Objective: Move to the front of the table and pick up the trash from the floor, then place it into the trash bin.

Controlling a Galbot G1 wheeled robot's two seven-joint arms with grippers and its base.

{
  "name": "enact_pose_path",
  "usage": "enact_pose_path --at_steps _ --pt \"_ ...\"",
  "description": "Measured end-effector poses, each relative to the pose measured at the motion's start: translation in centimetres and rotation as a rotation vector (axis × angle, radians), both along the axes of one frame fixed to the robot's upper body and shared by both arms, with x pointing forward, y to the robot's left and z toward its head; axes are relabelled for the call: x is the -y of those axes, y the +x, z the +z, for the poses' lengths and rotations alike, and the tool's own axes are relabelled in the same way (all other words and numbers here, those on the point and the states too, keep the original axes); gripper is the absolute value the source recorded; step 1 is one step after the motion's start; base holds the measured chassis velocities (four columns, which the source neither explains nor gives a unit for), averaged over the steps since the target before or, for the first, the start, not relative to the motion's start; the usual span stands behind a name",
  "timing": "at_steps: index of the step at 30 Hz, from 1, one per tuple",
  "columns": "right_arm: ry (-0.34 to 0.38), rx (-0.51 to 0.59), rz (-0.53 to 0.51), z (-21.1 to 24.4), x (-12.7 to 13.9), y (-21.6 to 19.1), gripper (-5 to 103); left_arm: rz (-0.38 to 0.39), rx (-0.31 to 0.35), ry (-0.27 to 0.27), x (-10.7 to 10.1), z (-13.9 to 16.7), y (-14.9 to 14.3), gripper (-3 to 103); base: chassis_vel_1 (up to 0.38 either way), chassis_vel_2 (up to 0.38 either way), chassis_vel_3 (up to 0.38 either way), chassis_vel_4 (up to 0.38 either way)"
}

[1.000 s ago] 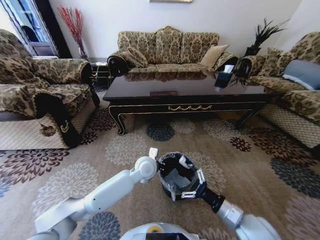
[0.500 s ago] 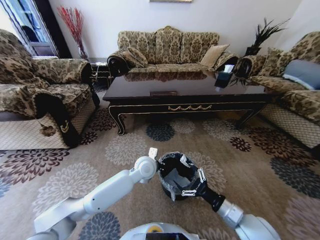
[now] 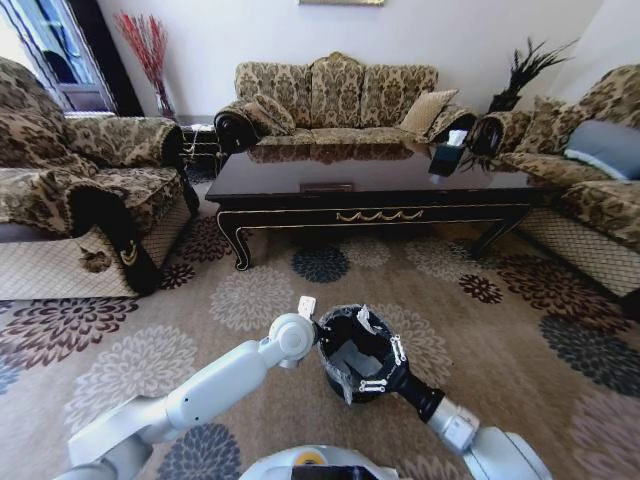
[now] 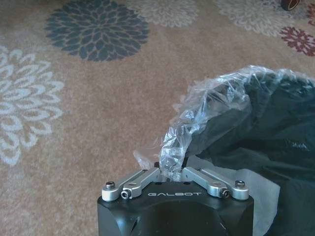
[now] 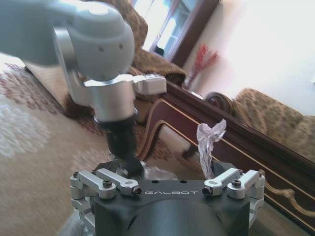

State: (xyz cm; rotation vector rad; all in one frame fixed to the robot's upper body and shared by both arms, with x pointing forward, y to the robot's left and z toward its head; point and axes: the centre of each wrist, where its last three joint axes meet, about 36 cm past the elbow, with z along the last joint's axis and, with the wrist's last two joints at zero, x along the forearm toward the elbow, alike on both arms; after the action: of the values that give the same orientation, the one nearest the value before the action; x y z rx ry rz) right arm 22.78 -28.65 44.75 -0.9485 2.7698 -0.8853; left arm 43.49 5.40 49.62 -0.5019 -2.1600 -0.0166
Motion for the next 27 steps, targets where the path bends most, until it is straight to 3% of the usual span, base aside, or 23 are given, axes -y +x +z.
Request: enact_pose_path --at_steps 1,2,5,6,7,8,9,11,12,14,15,17,18,19,20,21,22,24,25,27 --pt "-0.065 0.062 0.054 0.0 0.4 0.4 100 0.002 0.0 0.003 -0.2 0.0 0.0 2 0.0 0.0 0.0 0.0" --pt "0.023 -0.002 0.046 0.1 -0.2 0.1 100 0.003 0.0 0.004 -0.3 0.0 0.1 2 0.0 0.0 0.0 0.0" --pt "-0.034 0.02 0.079 0.3 -0.1 -0.1 100 0.006 0.004 0.004 -0.4 0.1 0.2 2 0.0 0.0 0.0 0.0" --pt "0.043 -0.042 0.103 -0.1 -0.3 -0.2 100 0.005 0.003 0.0 -0.4 0.2 0.2 2 0.0 0.0 0.0 0.0" --pt "0.043 -0.042 0.103 -0.1 -0.3 -0.2 100 0.005 0.003 0.0 -0.4 0.2 0.2 2 0.0 0.0 0.0 0.0" --pt "0.049 -0.049 0.027 0.3 -1.0 -0.7 100 0.004 0.005 -0.002 -0.4 0.3 0.2 2 0.0 0.0 0.0 0.0" --pt "0.001 0.012 0.018 0.1 -0.8 -0.8 100 0.004 0.007 -0.002 -0.4 0.4 0.1 2 0.0 0.0 0.0 0.0" --pt "0.101 -0.06 -0.01 0.2 -1.4 -1.1 100 0.001 0.0 -0.008 -0.4 0.3 0.1 2 0.0 0.0 0.0 0.0" --pt "0.063 -0.017 -0.068 0.7 -1.8 -1.4 100 0.003 -0.001 -0.003 -0.4 0.2 0.0 2 0.0 0.0 0.0 0.0" --pt "0.078 0.012 -0.053 0.5 -1.5 -1.2 100 0.004 -0.003 0.0 -0.5 0.1 -0.1 2 0.0 0.0 0.0 0.0" --pt "0.186 -0.053 -0.145 0.9 -2.3 -1.5 100 0.002 -0.007 -0.003 -0.5 0.0 -0.2 2 0.0 0.0 0.0 0.0" --pt "0.13 0.065 -0.2 1.0 -2.4 -1.7 100 0.004 -0.005 0.0 -0.6 0.0 -0.3 2 0.0 0.0 0.0 0.0" --pt "0.13 0.065 -0.2 1.0 -2.4 -1.7 100 0.004 -0.005 0.0 -0.6 0.0 -0.3 2 0.0 0.0 0.0 0.0" --pt "0.186 -0.013 -0.146 1.2 -2.1 -1.4 100 0.002 -0.011 -0.005 -0.6 -0.2 -0.4 2 0.0 0.0 0.0 0.0" --pt "0.187 -0.042 -0.2 1.7 -2.6 -1.7 100 0.001 -0.011 -0.005 -0.6 -0.2 -0.4 2 0.0 0.0 0.0 0.0" --pt "0.149 0.003 -0.163 2.1 -2.7 -1.9 100 0.001 -0.008 -0.001 -0.5 -0.2 -0.4 2 0.0 0.0 0.0 0.0" --pt "0.168 -0.025 -0.085 2.1 -2.2 -1.6 100 0.001 -0.007 -0.001 -0.5 -0.2 -0.4 2 0.0 0.0 0.0 0.0" --pt "0.208 -0.072 -0.085 2.9 -2.4 -1.9 100 -0.002 -0.009 -0.005 -0.4 -0.2 -0.4 2 0.0 0.0 0.0 0.0" --pt "0.182 -0.02 -0.113 3.2 -2.8 -2.2 100 -0.002 -0.005 -0.002 -0.4 -0.2 -0.4 2 0.0 0.0 0.0 0.0" --pt "0.226 -0.064 0.018 3.4 -2.3 -1.9 100 -0.006 -0.002 -0.004 -0.3 0.0 -0.4 2 0.0 0.0 0.0 0.0"
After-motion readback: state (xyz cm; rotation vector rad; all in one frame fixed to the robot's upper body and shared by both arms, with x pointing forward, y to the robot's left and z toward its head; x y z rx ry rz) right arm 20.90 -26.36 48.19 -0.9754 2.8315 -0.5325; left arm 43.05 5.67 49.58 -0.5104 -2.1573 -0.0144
